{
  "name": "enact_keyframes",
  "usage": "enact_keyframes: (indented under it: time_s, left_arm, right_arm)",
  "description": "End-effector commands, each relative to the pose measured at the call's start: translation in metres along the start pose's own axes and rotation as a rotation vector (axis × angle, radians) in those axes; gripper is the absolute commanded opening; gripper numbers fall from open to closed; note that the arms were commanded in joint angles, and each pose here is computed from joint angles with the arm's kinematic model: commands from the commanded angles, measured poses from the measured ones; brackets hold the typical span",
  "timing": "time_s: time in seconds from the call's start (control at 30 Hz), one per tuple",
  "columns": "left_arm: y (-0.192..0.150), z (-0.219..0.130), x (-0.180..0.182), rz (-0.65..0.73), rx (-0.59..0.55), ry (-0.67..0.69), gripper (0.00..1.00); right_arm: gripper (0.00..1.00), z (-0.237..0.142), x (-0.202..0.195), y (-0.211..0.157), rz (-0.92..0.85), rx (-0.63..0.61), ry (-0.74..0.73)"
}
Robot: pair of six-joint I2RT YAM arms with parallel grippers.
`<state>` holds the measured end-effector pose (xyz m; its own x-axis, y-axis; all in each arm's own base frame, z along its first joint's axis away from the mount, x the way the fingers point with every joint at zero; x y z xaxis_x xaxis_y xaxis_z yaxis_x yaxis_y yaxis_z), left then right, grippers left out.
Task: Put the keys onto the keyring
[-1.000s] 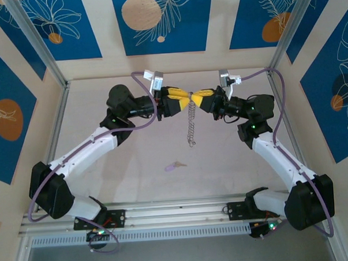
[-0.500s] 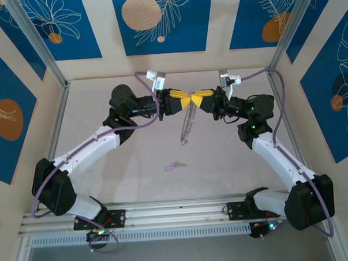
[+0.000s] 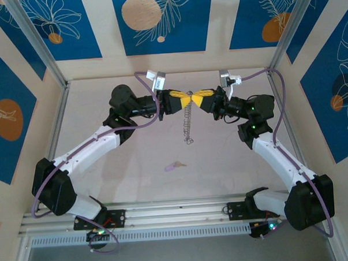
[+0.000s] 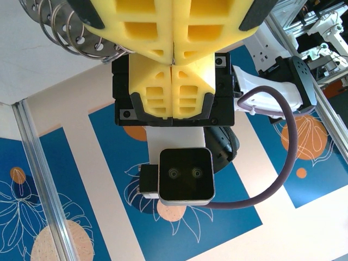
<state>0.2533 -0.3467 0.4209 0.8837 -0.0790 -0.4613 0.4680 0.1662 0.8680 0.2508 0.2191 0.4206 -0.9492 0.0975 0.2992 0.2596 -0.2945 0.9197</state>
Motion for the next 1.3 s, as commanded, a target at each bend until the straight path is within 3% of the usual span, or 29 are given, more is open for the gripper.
enact_keyframes:
  time_s: [0.0,0.13,0.23,0.27,0.37,0.53,0.8,1.07,1.27]
  left_arm:
    - [0.007,0.001,-0.014,0.059,-0.017,-0.05,0.0]
    - [0.007,0.001,-0.013,0.067,-0.025,-0.044,0.0]
    - [0.008,-0.002,-0.008,0.082,-0.05,0.007,0.0]
    - [0.009,-0.004,-0.005,0.091,-0.062,0.034,0.0]
    - [0.011,-0.011,0.002,0.116,-0.087,0.109,0.0]
    - [0.015,-0.032,0.018,0.148,-0.126,0.252,0.0]
    - [0.006,-0.071,0.035,0.19,-0.12,0.429,0.0]
    - [-0.007,-0.106,0.043,0.198,-0.111,0.552,0.0]
    - [-0.014,-0.13,0.047,0.19,-0.132,0.614,0.0]
  right_arm:
    - [0.0,-0.003,0.005,0.01,-0.04,-0.037,-0.012]
    - [0.03,-0.003,0.001,0.01,-0.016,-0.035,-0.035]
    - [0.43,-0.009,-0.003,0.015,0.002,-0.045,-0.077]
    - [0.51,-0.013,-0.004,0.016,0.01,-0.049,-0.099]
    - [0.6,-0.026,-0.005,0.015,0.038,-0.044,-0.171]
    - [0.63,-0.047,-0.006,-0.01,0.145,-0.002,-0.301]
    - [0.63,-0.086,-0.041,-0.105,0.466,0.089,-0.561]
    - [0.59,-0.095,-0.064,-0.227,0.719,0.367,-0.781]
    - [0.57,-0.091,-0.068,-0.285,0.8,0.569,-0.986]
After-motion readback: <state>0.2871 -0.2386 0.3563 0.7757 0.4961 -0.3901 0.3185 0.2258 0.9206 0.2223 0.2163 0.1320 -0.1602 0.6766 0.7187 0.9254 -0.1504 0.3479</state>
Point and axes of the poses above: each hand's point on the last joint's axis, 136 mm out from that joint toward the fingers, its own z axis out along the fingers, its own x axis along the line the jaws close on, y = z × x, the point moved 1 cm from there along -z, back along the fingers, and after that the axes turned 6 degrees about -z, right-handed, at the moved point
